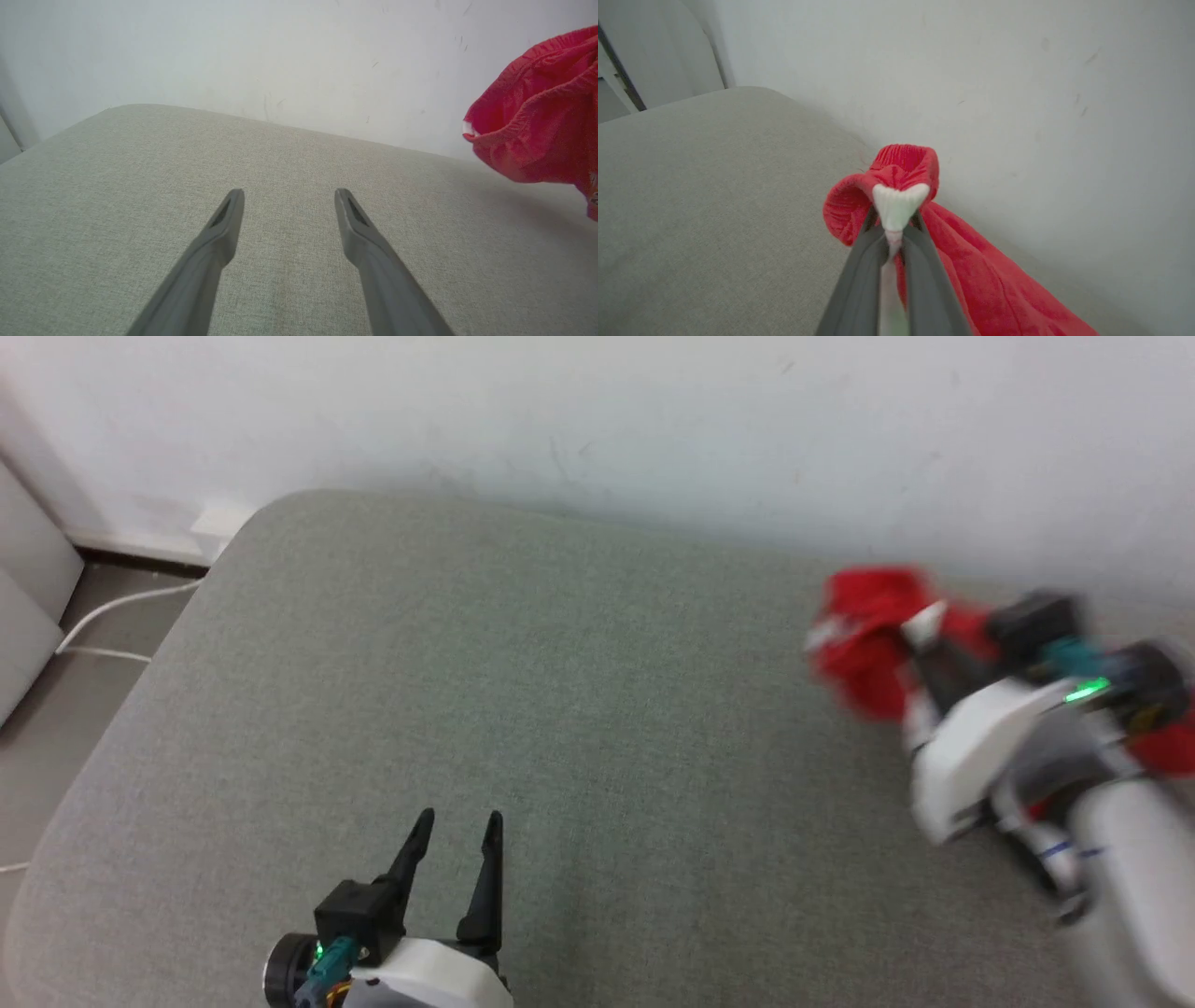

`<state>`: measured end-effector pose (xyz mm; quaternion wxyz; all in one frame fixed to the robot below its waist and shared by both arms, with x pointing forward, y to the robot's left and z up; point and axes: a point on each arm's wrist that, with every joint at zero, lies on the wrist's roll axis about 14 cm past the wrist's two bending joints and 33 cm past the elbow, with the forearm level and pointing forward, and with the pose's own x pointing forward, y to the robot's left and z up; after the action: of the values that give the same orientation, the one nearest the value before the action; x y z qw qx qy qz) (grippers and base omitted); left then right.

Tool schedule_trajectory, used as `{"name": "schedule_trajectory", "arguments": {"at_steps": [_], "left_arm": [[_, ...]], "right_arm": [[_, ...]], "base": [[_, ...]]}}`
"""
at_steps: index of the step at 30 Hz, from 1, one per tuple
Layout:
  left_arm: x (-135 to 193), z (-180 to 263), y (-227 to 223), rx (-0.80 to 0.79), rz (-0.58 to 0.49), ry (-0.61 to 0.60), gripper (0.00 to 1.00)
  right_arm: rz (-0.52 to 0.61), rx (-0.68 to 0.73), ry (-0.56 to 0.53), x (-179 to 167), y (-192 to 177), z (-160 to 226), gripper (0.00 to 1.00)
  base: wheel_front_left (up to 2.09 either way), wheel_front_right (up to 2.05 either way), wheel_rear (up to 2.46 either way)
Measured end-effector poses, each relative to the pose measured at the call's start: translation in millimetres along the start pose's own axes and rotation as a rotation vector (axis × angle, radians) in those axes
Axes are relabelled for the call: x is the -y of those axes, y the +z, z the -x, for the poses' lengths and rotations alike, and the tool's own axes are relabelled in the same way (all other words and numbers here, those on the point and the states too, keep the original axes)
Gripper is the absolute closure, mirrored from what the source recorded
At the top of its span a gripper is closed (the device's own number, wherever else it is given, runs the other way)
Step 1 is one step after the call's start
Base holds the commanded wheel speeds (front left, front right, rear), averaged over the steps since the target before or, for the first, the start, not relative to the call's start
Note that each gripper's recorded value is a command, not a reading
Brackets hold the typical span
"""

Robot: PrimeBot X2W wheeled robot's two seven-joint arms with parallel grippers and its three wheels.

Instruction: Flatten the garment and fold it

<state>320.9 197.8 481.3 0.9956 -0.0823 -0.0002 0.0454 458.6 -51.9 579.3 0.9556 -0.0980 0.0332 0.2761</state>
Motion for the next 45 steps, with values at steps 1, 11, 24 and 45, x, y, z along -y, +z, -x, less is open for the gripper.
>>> {"name": "schedule_trajectory", "arguments": {"at_steps": [1, 11, 24, 45], "left_arm": [[0.5, -0.7, -1.6, -0.006, 0.001, 0.0, 0.0], [-0.9, -6.5, -15.9, -0.057, -0.001, 0.017, 0.0], [-4.4, -10.2, -15.5, -0.056, 0.002, 0.03, 0.0], [76.7, -42.9, 34.7, 0.109, 0.04, -0.266, 0.0]], "right_arm": [[-0.007, -0.028, 0.055, -19.5, -12.0, -5.3, 1.0], [0.044, -0.299, 0.528, -176.2, -125.6, -12.1, 1.0], [0.011, -0.296, 0.562, -180.1, -136.7, -21.9, 0.0], [-0.145, 0.155, -0.464, 101.2, -75.1, 114.1, 0.0]], "base": [[0.0, 0.0, 0.0], [0.0, 0.0, 0.0], [0.0, 0.0, 0.0], [0.0, 0.0, 0.0]]}}
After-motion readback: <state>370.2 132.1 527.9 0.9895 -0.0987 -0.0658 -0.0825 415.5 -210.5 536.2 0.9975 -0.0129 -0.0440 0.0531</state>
